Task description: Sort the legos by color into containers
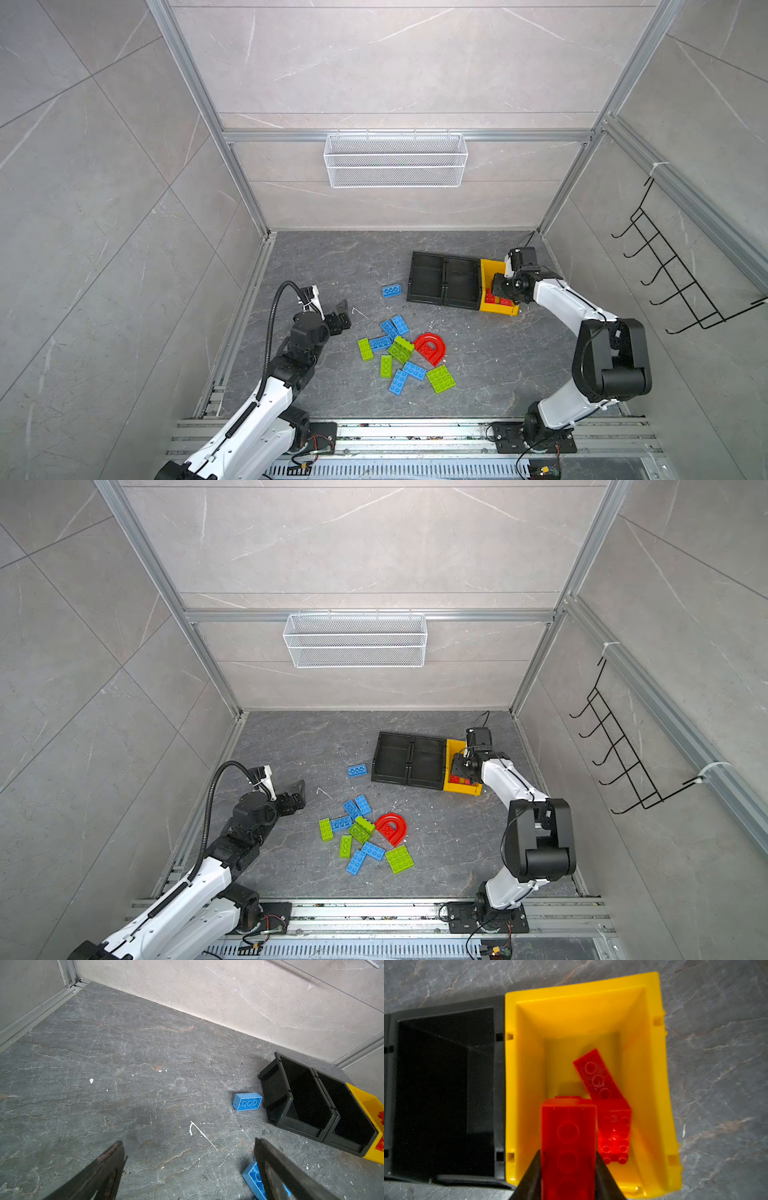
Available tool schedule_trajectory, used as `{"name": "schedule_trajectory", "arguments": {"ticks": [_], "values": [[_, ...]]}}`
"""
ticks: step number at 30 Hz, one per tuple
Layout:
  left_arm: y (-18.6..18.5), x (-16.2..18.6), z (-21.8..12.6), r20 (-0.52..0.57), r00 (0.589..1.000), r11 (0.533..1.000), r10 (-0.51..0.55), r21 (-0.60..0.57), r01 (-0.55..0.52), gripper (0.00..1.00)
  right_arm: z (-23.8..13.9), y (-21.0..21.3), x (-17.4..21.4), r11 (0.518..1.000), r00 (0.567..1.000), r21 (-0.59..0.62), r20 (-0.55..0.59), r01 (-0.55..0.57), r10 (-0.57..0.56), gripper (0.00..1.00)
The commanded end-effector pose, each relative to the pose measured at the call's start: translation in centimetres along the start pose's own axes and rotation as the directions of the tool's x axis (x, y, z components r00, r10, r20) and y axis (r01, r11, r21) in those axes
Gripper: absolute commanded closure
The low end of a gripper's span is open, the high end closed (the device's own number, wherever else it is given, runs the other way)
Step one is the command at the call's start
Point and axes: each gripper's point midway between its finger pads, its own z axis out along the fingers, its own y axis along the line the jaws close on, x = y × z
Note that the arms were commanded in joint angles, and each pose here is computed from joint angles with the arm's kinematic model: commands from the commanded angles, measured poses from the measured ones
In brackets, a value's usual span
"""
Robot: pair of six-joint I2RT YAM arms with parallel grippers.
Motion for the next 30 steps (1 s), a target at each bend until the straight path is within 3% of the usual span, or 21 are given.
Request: {"name": "schedule_trajectory", "arguments": {"ticks": [1, 3, 6, 11, 18, 21, 25, 30], "values": [[-0.1, -1.5, -0.1, 0.050, 0.999, 1.000, 0.012, -0.004, -0.012, 0.00, -0.8, 0.4, -1.7, 1.000, 0.999, -0.014, 0.037, 0.020, -0.020, 0.55], [-0.1, -1.4, -0.1, 0.049, 0.999, 1.000, 0.012, -0.004, -0.012, 0.01, -1.7, 0.3, -2.1, 1.000, 0.998, -0.006, 0.055, 0.015, -0.015, 0.46], [-0.1, -1.4, -0.1, 0.050, 0.999, 1.000, 0.011, -0.007, -0.011, 0.01, -3.7, 0.4, -2.3, 1.000, 0.997, -0.014, 0.080, 0.015, -0.014, 0.41], [-0.2, -1.4, -0.1, 0.048, 0.999, 1.000, 0.007, -0.002, -0.006, 0.01, -7.8, 3.2, -0.9, 0.991, 0.993, -0.130, 0.114, 0.034, -0.020, 0.41], [-0.4, -1.2, 0.1, 0.038, 0.999, 1.000, 0.006, 0.010, -0.006, 0.01, -11.8, 8.9, 5.2, 0.954, 0.977, -0.213, 0.088, 0.211, -0.196, 0.42], [-0.2, -1.1, 0.2, 0.037, 0.999, 1.000, 0.009, 0.001, -0.009, 0.01, -11.9, 12.1, 9.0, 0.909, 0.950, -0.288, 0.017, 0.302, -0.311, 0.43], [-0.3, -1.1, 0.2, 0.037, 0.999, 1.000, 0.008, 0.003, -0.008, 0.01, -11.5, 15.3, 13.6, 0.843, 0.881, -0.321, -0.050, 0.431, -0.470, 0.44], [-0.2, -0.9, 0.4, 0.031, 0.999, 1.000, 0.011, -0.004, -0.011, 0.01, -10.6, 18.1, 17.3, 0.789, 0.824, -0.365, -0.090, 0.495, -0.559, 0.44]]}}
